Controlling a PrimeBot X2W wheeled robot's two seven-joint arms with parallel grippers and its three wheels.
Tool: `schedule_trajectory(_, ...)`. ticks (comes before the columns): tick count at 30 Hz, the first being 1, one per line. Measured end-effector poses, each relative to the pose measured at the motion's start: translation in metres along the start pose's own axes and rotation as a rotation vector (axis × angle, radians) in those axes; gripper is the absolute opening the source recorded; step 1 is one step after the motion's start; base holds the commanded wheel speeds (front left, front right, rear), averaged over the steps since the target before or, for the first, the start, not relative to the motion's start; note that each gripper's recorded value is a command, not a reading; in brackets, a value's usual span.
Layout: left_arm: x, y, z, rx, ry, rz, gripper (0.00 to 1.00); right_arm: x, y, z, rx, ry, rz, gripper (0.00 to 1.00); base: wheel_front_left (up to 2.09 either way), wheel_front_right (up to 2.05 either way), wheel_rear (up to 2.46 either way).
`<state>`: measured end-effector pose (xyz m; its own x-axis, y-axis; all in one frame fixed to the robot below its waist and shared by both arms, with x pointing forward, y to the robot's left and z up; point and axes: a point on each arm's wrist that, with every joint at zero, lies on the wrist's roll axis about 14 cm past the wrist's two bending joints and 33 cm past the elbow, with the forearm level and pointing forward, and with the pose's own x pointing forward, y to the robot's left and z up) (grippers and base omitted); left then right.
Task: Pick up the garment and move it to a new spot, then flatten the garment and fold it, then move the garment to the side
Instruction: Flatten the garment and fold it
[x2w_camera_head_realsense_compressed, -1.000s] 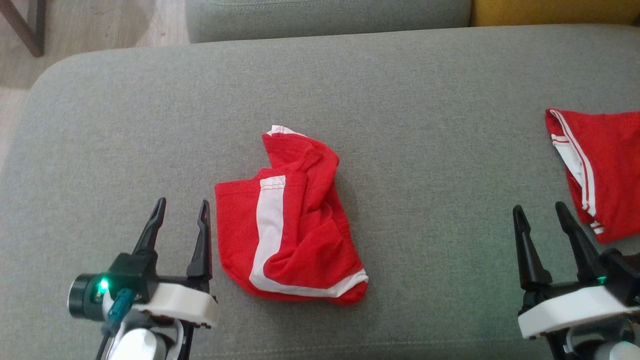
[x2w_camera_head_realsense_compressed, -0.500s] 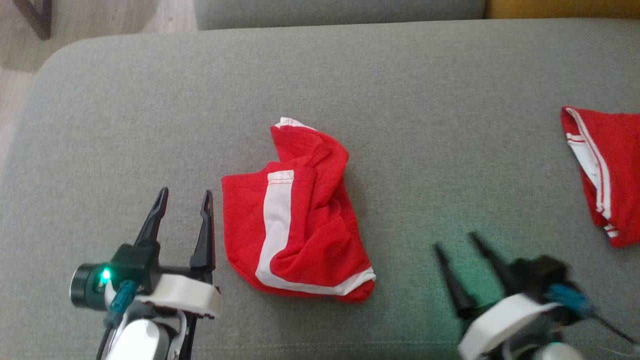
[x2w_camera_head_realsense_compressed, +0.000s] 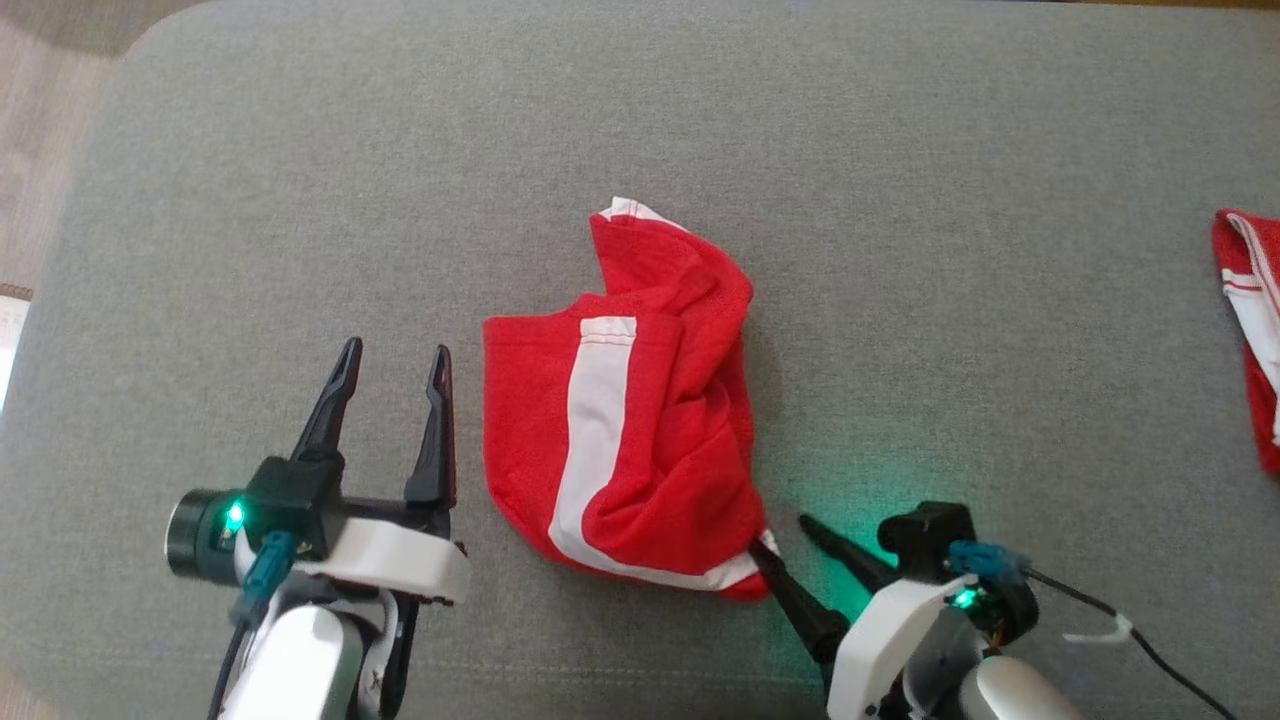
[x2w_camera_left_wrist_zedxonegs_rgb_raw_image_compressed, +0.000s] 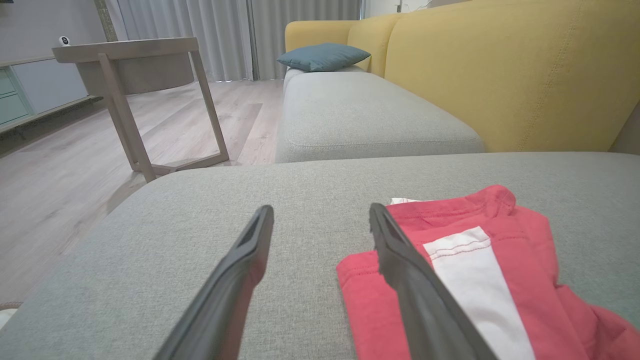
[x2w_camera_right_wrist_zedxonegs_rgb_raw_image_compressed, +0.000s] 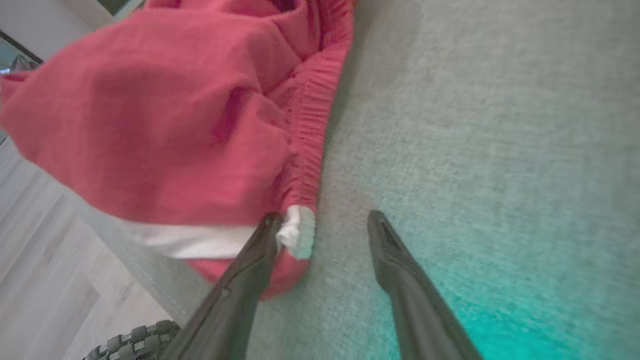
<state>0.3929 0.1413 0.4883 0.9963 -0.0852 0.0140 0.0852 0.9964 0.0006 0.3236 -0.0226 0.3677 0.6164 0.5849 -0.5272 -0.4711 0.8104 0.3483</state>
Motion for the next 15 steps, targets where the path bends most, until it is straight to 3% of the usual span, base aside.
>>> schedule_trajectory(1,0.0,0.0,-0.001,0.0,0.002,0.002,1.0,0.001,0.002,-0.004,0.001,0.02,0.01,0.19,0.0,0.0,0.0)
schedule_trajectory(2,0.0,0.001,-0.001,-0.002,0.002,0.004,1.0,0.002,0.004,-0.007,0.001,0.035,0.02,0.0,0.0,0.0,0.0)
schedule_trajectory(8,0.0,0.0,-0.002,-0.006,0.001,0.005,1.0,0.003,0.005,-0.011,0.014,0.05,0.037,0.0,0.0,0.0,0.0)
schedule_trajectory(15,0.002,-0.005,0.0,-0.01,-0.007,-0.007,1.0,-0.016,-0.056,0.038,-0.051,-0.124,-0.127,0.0,0.0,0.0,0.0)
